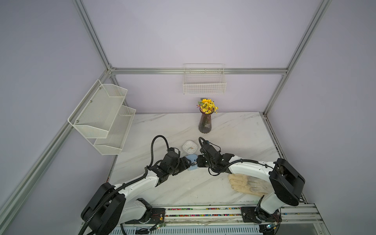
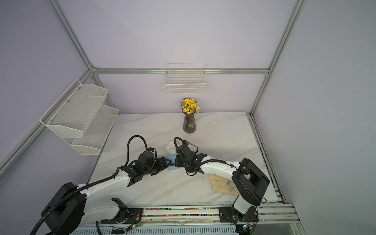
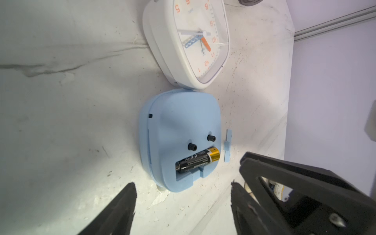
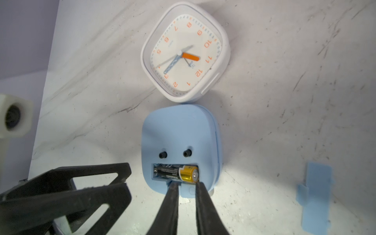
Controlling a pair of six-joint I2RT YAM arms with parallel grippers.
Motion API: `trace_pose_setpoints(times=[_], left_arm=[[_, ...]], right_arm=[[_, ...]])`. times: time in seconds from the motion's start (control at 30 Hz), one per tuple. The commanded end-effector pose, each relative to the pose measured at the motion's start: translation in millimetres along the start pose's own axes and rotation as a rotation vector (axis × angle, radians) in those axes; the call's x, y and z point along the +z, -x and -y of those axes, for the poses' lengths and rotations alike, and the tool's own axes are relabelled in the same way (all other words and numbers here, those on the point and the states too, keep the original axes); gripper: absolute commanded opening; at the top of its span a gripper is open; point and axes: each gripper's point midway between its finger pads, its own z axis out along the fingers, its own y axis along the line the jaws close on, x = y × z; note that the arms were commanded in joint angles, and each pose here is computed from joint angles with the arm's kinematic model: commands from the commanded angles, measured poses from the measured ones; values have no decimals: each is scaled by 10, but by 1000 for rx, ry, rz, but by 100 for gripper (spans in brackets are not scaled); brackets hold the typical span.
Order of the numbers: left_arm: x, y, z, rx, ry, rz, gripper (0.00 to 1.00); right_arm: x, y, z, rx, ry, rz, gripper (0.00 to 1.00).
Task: Insert the battery into the alarm
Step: Adjust the alarm at the center of the board, then install the battery in the alarm.
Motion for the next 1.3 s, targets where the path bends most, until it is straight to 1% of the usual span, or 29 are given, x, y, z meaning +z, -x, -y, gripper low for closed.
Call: trace_pose_setpoints(times=[0.0,0.23,0.47,0.83,0.87,1.07,1.27], left_arm=[[3,149,40,10,3,39,72],[94,249,43,-25,-34,66,64],[141,343,65,-29,-44,81,62],[280,315,143,-30,-68,22,59],[356,277,55,-38,-40,5,59],[402,244,3,-49,-17,-12,58],[430,215,-18,-59,-12,-27,55]], right_arm=[[8,25,14,-48,-56,-6,21],[103,32,-18,-72,-87,-16,21],[180,-64,14,-91,-117,-50,20],[270,-145,22,-104,-141,-79,18],[275,-144,30,-104,-146,-78,18],[299,-171,84,-108,-172,-87,17],[327,-205,72,-107,-165,-97,16]])
